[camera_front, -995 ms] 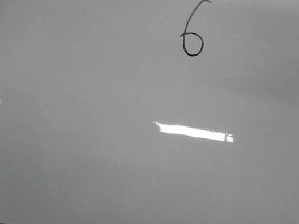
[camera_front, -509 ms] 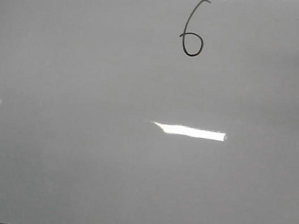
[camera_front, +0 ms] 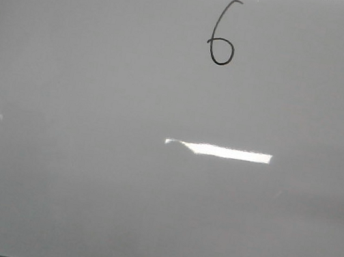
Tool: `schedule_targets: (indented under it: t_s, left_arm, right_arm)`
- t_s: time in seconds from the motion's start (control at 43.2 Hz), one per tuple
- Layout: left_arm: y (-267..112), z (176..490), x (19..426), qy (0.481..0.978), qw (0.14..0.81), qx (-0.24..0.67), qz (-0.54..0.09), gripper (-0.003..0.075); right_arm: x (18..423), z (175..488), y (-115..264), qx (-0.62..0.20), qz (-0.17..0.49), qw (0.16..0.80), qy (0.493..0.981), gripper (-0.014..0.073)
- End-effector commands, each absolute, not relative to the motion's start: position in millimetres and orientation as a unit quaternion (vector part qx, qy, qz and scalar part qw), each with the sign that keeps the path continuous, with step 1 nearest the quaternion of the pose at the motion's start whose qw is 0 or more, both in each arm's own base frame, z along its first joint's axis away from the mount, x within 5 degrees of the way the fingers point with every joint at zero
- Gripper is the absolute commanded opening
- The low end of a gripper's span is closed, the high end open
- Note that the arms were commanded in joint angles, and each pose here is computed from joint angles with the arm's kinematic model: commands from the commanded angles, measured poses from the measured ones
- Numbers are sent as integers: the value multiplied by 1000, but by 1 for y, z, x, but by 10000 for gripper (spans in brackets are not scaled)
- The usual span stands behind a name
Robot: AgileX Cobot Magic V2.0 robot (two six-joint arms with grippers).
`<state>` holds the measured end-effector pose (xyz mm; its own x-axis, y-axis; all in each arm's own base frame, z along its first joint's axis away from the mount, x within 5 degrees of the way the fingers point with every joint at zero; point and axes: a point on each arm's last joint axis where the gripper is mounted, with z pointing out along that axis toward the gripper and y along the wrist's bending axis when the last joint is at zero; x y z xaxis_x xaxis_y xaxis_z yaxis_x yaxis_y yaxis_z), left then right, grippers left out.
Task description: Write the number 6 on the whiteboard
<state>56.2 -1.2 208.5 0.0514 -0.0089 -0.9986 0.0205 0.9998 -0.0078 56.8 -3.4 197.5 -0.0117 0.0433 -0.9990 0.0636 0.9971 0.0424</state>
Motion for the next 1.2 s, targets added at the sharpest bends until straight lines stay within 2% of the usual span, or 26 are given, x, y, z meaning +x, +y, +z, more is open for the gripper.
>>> schedule_targets:
  t_s: [0.0,1.181]
  left_arm:
    - [-1,216,54,651,759,1,-16,-20]
    - [-1,216,54,651,759,1,-16,-20]
  right_arm:
    - [54,208,-3,28,-16,743,669,-68]
    - [54,211,-1,22,16,753,658,-68]
